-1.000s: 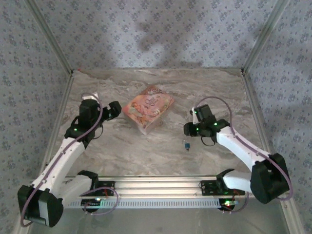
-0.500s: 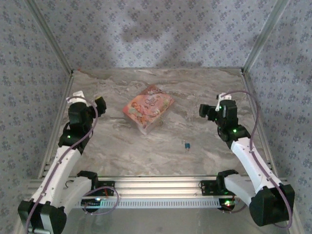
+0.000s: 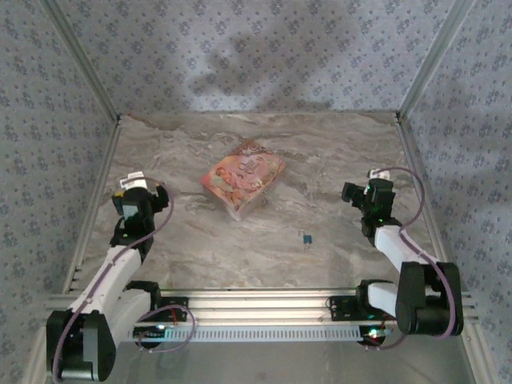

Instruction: Unlock the padlock with the key

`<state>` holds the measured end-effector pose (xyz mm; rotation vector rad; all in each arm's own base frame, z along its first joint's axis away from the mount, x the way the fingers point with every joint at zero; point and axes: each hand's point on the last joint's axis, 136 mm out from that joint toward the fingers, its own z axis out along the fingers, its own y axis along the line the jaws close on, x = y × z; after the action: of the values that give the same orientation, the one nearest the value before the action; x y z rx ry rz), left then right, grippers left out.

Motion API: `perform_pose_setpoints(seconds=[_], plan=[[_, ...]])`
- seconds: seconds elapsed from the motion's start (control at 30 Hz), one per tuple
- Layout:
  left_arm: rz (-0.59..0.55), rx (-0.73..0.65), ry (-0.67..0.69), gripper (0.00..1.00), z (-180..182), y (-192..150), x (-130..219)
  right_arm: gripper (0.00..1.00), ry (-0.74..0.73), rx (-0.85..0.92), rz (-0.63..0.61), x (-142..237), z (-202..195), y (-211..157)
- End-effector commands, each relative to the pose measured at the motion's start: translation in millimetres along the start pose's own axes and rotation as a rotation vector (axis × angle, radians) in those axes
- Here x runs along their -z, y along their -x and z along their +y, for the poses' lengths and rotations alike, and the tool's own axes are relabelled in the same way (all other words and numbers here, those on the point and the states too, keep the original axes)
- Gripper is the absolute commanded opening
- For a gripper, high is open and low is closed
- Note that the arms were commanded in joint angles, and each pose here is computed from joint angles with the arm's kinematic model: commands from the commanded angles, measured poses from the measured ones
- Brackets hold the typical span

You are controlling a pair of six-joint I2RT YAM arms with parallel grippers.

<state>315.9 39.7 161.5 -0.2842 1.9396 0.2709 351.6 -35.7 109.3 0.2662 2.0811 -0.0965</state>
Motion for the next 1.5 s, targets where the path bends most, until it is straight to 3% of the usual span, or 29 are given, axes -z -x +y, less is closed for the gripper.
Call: perform_pose_setpoints(seconds=[0.0, 0.43, 0.53, 0.83, 1.03, 1.13, 1.47], plan=[[-0.022, -0.001, -0.023, 0.98, -2.6, -1.7, -7.3, 1.00, 0.027, 0.021, -0.111, -8.6, 5.3, 18.1], [-0.011, -0.061, -0.170, 0.98, -31.4, -23.4, -33.4, 1.00, 0.107, 0.130, -0.184, -37.7, 21.1, -3.4], [-0.017, -0.071, -0.206, 0.98, -39.2, -26.1, -38.3, 1.00, 0.106, 0.133, -0.129, -43.4, 21.6, -5.3], [-0.098, -0.068, -0.308, 0.98, -57.2, -18.7, -54.0, 1.00, 0.106, 0.135, -0.131, -42.9, 21.8, -4.0], [-0.093, -0.044, -0.333, 0.98, -59.7, -35.7, -76.5, 1.00, 0.105, 0.136, -0.129, -42.7, 21.8, -5.1], [0.006, -0.033, -0.290, 0.98, -54.4, -39.1, -91.0, 1.00, 0.104, 0.138, -0.130, -42.6, 22.3, -5.1], [0.006, -0.032, -0.279, 0.98, -53.3, -38.8, -90.4, 1.00, 0.103, 0.144, -0.132, -42.6, 23.2, -4.3]])
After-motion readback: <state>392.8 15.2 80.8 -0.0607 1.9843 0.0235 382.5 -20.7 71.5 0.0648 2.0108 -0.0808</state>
